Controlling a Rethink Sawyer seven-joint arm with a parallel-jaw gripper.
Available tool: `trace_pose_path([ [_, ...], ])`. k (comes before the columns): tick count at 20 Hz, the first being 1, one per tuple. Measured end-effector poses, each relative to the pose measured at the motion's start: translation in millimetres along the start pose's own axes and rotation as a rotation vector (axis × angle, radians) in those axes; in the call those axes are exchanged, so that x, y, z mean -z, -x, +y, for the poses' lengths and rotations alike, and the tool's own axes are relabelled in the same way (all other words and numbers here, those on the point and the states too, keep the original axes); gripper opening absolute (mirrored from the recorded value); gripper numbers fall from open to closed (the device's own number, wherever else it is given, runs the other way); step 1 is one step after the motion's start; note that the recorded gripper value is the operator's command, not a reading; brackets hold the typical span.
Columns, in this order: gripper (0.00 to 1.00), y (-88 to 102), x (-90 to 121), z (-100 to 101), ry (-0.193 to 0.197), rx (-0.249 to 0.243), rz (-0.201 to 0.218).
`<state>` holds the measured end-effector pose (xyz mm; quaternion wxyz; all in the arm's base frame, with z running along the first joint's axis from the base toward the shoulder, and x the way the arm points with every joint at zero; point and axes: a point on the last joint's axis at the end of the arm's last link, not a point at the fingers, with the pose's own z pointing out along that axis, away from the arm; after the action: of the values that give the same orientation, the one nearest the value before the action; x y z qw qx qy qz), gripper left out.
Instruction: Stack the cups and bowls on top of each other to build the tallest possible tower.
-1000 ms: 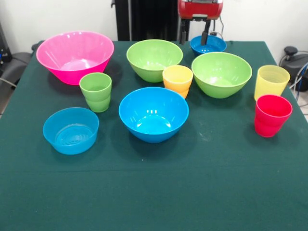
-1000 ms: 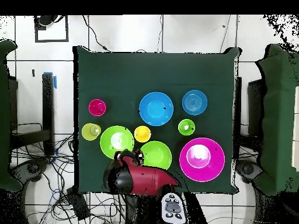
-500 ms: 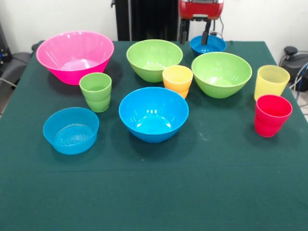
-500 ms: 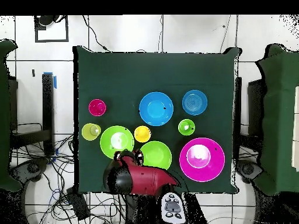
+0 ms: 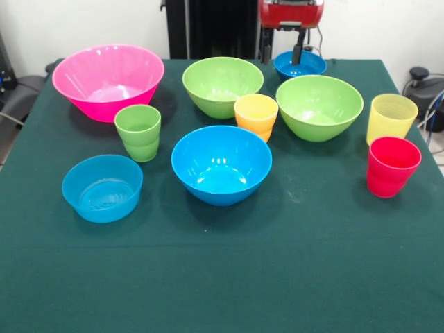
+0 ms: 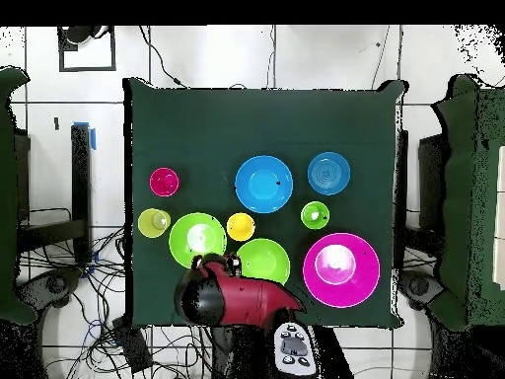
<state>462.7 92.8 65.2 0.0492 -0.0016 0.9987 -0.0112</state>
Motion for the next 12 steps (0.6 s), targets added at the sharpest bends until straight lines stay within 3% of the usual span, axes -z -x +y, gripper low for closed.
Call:
trace_pose_path([
  [5, 1.00, 14.4, -1, -10, 0.015, -0.023, 0.034],
  [12, 1.00, 49.5, -7, -28, 0.031, -0.054, 0.069],
])
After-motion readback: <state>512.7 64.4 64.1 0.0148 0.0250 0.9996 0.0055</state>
